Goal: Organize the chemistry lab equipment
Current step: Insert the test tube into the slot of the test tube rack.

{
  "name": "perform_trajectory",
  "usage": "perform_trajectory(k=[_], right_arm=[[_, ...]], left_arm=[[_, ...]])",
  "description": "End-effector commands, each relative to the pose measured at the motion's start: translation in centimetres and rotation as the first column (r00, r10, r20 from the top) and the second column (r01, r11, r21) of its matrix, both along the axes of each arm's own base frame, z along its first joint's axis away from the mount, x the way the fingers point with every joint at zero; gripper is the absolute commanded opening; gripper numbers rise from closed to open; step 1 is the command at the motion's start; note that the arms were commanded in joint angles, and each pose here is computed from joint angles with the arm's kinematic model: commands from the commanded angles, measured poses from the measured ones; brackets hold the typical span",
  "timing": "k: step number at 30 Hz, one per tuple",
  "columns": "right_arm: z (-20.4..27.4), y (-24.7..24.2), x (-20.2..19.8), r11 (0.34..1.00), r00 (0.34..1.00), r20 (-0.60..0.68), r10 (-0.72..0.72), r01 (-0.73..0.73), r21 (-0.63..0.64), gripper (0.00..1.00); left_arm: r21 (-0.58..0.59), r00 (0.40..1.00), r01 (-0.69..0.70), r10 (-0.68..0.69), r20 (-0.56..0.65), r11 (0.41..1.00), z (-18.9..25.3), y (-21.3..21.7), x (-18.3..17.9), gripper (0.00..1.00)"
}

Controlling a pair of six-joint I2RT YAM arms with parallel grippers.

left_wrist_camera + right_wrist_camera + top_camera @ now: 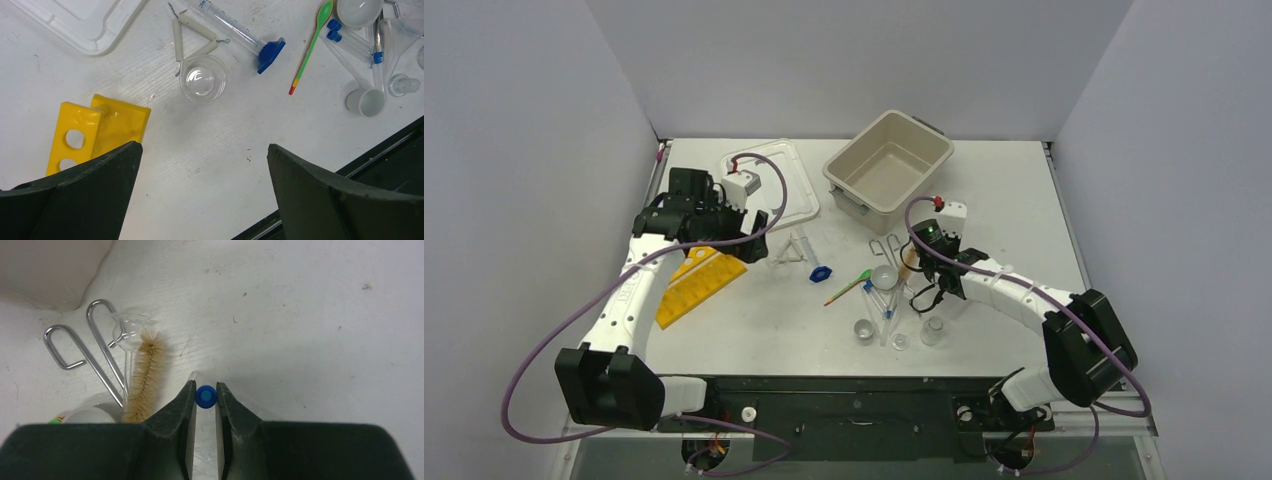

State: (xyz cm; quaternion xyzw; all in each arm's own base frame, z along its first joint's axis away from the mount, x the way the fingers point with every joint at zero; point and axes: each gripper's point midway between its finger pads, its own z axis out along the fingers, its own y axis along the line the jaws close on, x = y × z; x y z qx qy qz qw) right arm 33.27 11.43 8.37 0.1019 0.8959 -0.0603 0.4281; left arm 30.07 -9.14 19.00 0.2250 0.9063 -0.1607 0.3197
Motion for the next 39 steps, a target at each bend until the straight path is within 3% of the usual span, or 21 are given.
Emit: perform_trajectory(k=[1, 11, 15, 19, 23, 27, 35, 39], right_arm=[[0.8, 0.5, 0.1, 1.000, 1.000, 0.028, -0.006, 0.007, -0.010, 0.00], [-1.6, -0.6, -0.3, 0.995, 0.998, -0.019, -0.051, 0.050, -0.081, 0.00], [-1.5, -1.5, -0.5, 0.990, 0.996, -0.012, -0.087, 0.085, -0.113, 0.05], [-0.6, -2.2, -0.6, 0.985, 0.993, 0.016, -0.117, 0.118, -0.125, 0.16], [0.6, -2.5, -0.8, 0.985, 0.992, 0.037, -0.121, 0.125, -0.122, 0.38], [2.3, -1.9, -0.9, 0.988, 0.993, 0.054, -0.101, 0.106, -0.115, 0.48], [8.2, 0.6, -1.8, 0.998, 0.988, 0.148, -0.038, 0.044, -0.039, 0.48], [9.5, 6.6, -3.0, 0.981, 0.972, 0.141, 0.186, -0.191, 0.024, 0.41]], left_arm=[[0.012, 0.997, 0.002, -0.003, 0.077, 1.000, 1.3, 0.3, 0.5, 0.97], [0.047, 0.995, 0.007, -0.012, 0.101, 0.999, 1.3, 0.9, 0.3, 0.97], [0.059, 0.994, 0.010, -0.016, 0.107, 0.998, 1.1, 1.0, 0.2, 0.97], [0.059, 0.994, 0.011, -0.017, 0.109, 0.998, 1.0, 1.0, 0.2, 0.96], [0.052, 0.993, 0.022, -0.028, 0.114, 0.998, 1.2, 0.9, 0.0, 0.97], [0.038, 0.992, 0.049, -0.053, 0.113, 0.998, 1.5, 0.5, -0.5, 0.97], [0.026, 0.990, 0.026, -0.029, 0.135, 0.999, 3.1, 0.9, -1.0, 0.96], [0.012, 0.991, 0.037, -0.039, 0.127, 0.999, 3.1, 1.0, -2.0, 0.97]])
